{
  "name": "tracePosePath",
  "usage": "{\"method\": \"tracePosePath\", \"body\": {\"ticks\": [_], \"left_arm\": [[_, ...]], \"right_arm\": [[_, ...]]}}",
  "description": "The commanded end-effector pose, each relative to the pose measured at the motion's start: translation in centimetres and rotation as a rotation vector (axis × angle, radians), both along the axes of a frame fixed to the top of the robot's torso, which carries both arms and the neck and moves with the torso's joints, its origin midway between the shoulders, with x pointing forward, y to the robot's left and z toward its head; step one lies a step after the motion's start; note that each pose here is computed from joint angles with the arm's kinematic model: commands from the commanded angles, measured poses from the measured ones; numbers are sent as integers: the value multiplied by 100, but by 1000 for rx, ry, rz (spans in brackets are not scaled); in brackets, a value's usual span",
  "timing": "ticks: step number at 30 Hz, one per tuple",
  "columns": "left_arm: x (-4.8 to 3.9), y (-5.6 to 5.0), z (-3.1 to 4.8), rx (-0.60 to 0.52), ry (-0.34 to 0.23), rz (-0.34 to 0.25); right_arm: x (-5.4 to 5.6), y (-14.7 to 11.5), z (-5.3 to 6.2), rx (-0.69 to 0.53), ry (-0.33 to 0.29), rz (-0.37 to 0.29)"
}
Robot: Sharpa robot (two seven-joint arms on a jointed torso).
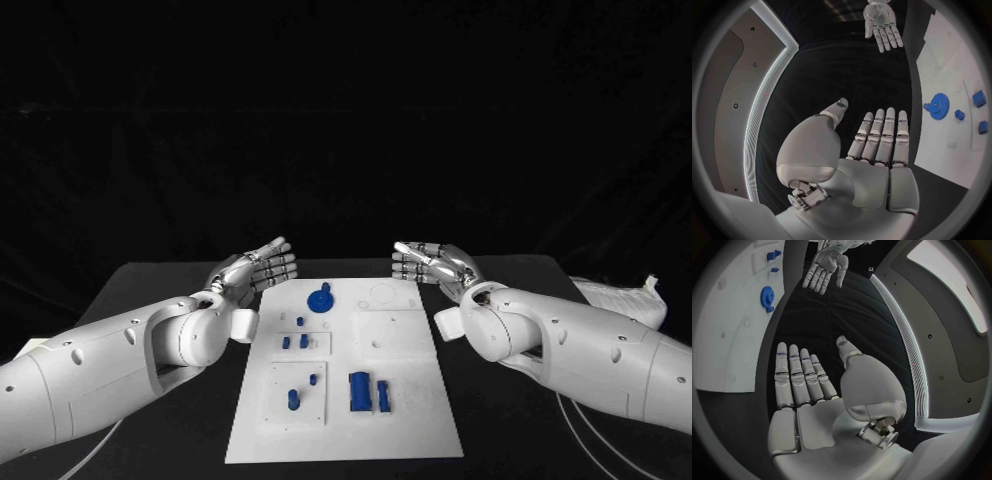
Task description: Assemble the parts on the task board
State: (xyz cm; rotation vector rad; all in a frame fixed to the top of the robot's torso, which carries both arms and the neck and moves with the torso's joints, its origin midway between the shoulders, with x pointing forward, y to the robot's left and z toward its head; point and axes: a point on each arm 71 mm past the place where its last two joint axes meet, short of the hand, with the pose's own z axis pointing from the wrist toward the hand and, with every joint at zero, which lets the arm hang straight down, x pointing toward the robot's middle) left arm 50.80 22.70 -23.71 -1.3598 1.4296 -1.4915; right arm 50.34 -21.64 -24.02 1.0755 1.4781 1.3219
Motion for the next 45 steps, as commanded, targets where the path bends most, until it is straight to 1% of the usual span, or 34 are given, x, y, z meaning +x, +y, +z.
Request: {"method": "tracePosePath", "body": {"ticks": [1, 4, 8, 10, 12, 16, 21, 45], "left_arm": [[-33, -45, 23, 31, -28, 38], [-86, -90, 26, 56, -44, 68], [-198, -177, 45, 104, -80, 128], [-240, -207, 55, 121, -93, 150], [-303, -250, 73, 146, -114, 181], [-386, -302, 100, 178, -143, 220], [-453, -341, 125, 202, -165, 249], [-462, -346, 129, 205, -169, 254]], "right_arm": [[-39, 29, 47, 22, -27, -56], [-106, 76, 74, 39, -39, -95], [-240, 156, 116, 61, -54, -165], [-280, 176, 127, 65, -57, -185], [-335, 204, 141, 69, -60, -211], [-397, 232, 155, 71, -62, -238], [-416, 240, 160, 71, -62, -246], [-416, 240, 160, 71, -62, -246]]}}
